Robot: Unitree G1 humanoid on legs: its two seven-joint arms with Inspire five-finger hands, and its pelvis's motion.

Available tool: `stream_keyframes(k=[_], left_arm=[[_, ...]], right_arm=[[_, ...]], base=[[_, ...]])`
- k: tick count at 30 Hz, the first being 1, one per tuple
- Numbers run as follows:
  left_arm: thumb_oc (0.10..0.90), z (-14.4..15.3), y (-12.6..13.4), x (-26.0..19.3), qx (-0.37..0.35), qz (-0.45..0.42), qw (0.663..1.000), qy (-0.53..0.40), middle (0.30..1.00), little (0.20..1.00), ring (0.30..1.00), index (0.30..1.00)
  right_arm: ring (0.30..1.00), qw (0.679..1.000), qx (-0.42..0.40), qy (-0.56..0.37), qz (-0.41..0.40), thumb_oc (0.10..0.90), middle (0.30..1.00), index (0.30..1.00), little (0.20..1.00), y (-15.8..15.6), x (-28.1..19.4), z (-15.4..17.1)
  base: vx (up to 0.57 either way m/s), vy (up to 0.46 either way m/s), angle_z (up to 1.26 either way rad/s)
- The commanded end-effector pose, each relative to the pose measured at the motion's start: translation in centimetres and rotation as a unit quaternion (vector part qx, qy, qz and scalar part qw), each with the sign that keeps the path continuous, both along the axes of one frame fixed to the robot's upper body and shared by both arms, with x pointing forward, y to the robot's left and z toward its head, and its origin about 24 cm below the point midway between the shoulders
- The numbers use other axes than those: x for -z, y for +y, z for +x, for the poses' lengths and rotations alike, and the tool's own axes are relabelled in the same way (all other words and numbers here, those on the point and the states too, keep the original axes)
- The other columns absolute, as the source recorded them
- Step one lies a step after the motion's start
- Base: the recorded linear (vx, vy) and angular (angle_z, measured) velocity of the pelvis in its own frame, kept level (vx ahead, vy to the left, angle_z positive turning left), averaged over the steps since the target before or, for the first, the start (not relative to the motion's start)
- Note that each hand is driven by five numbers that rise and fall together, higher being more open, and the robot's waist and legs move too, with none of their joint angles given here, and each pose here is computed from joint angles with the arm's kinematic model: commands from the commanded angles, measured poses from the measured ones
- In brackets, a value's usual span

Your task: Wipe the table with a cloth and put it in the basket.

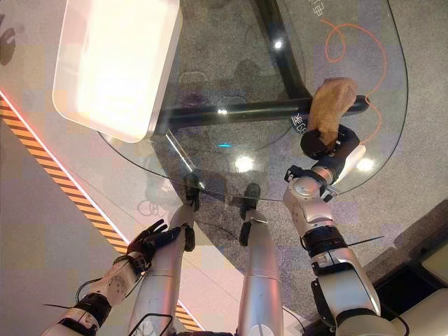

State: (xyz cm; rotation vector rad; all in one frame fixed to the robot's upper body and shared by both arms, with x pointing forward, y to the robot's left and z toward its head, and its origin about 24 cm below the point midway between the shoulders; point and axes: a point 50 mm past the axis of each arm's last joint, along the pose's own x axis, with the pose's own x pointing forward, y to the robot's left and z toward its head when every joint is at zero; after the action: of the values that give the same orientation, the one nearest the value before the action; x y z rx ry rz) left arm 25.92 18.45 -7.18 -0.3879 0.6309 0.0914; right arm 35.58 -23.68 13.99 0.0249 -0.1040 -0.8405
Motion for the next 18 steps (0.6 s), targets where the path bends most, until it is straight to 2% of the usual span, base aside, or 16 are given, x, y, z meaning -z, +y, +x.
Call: stream_keyframes(k=[1, 8, 12, 18], left_arm=[[0.800, -2.4, -1.4, 2.0, 0.005, -0.034, 0.999, 0.039, 0.900, 0.900, 0.900, 0.900], [0.800, -2.1, -1.9, 1.6, 0.011, -0.039, 0.999, 0.024, 0.900, 0.900, 0.900, 0.900], [0.800, -1.8, -2.0, 1.3, 0.010, -0.042, 0.999, 0.016, 0.900, 0.900, 0.900, 0.900], [0.800, -1.9, -1.9, 1.2, 0.010, -0.041, 0.999, 0.009, 0.900, 0.900, 0.900, 0.900]], right_arm=[[0.300, 0.999, -0.023, -0.021, -0.023, 0.100, 0.300, 0.300, 0.200, 0.0, -0.7, -0.2], [0.300, 0.996, -0.045, -0.045, -0.065, 0.100, 0.300, 0.300, 0.200, 0.5, -2.2, -0.1], [0.300, 0.975, -0.140, -0.033, -0.168, 0.100, 0.300, 0.300, 0.200, 2.9, -3.8, 0.3], [0.300, 0.951, -0.235, -0.031, -0.201, 0.100, 0.300, 0.300, 0.200, 5.6, -3.9, 0.1]], base=[[0.00, 0.033, 0.00], [0.00, 0.000, 0.00], [0.00, 0.005, 0.01], [0.00, 0.000, 0.00]])
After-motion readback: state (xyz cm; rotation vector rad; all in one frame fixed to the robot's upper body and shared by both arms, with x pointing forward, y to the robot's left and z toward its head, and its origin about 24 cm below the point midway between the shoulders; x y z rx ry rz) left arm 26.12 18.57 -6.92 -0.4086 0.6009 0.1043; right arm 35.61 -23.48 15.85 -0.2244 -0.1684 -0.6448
